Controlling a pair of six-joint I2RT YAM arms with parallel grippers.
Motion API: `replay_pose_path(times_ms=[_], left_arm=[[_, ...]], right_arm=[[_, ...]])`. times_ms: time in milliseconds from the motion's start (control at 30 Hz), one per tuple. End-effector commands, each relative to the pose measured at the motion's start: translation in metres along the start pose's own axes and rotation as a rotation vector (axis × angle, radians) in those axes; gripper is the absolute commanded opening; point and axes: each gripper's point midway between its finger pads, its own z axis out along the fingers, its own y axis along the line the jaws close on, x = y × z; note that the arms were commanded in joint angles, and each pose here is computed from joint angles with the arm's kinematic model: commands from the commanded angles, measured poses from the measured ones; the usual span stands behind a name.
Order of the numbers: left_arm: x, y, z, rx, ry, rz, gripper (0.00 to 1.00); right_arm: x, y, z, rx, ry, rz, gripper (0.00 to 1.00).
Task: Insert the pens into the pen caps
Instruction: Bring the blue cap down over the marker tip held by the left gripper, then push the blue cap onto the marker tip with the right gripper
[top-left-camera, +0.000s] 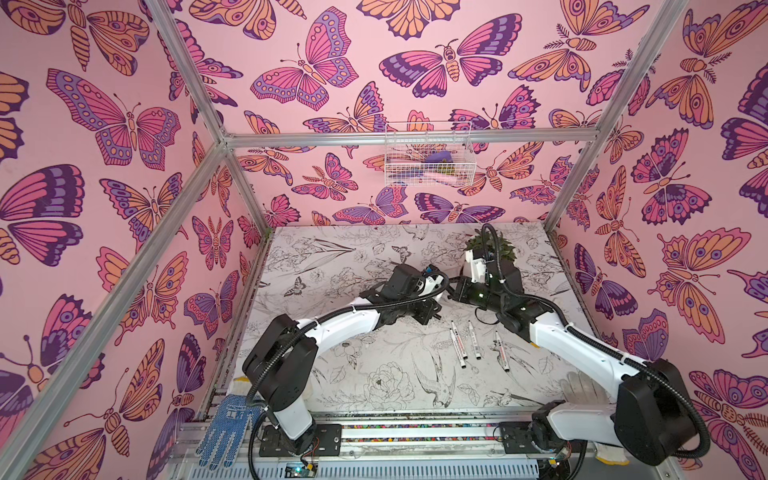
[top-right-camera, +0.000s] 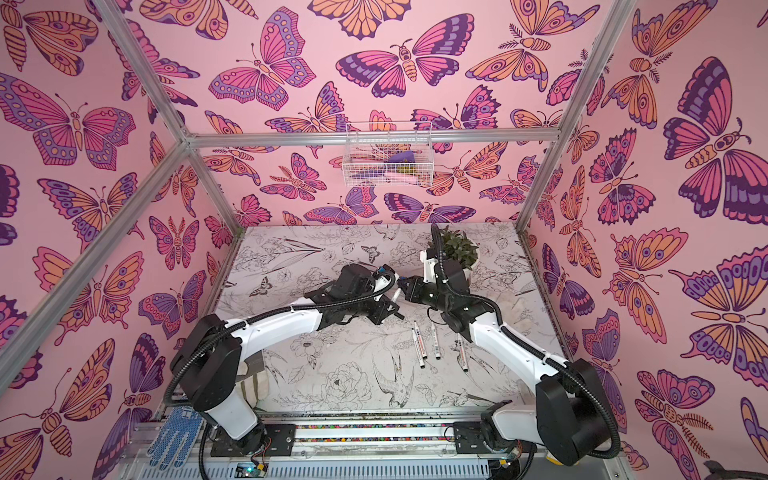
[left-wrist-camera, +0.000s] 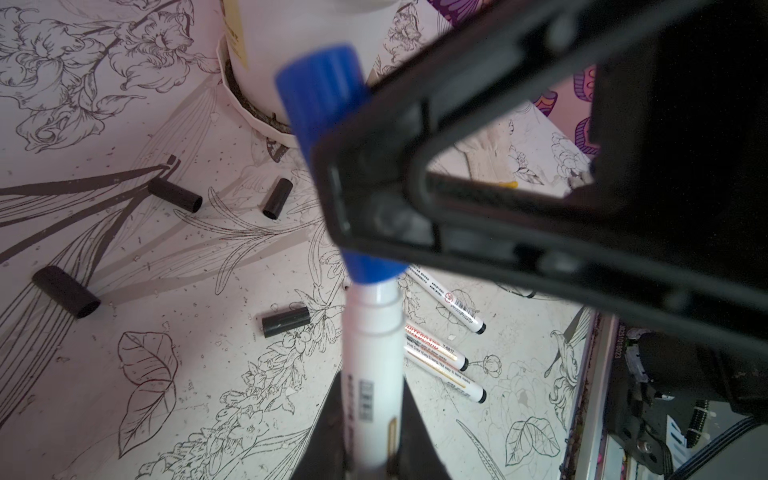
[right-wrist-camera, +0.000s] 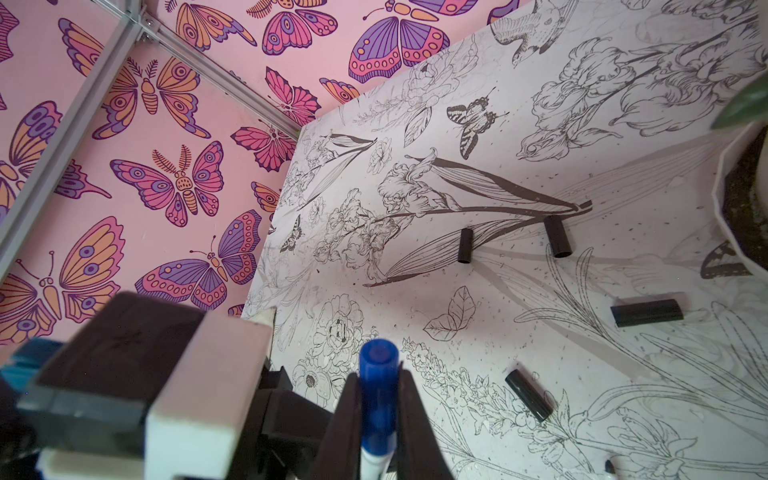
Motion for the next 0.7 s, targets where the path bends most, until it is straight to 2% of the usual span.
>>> replay_pose_path(times_ms=[0, 267, 667], left_arm=[[-0.025, 0.001, -0.002, 0.035, -0.088, -0.039, 0.0], [-0.055, -0.001, -0.009, 0.103, -0.189, -0.093, 0.0], [-0.09, 0.0, -0.018, 0.091, -0.317, -0.101, 0.0]], right_arm=[[0.004, 0.015, -0.008, -0.072, 0.018, -0.021, 0.0], [0.01, 0.029, -0.022, -0.135, 0.04, -0.063, 0.0], [0.048, 0.07, -0.038, -0.398, 0.273, -0.169, 0.0]])
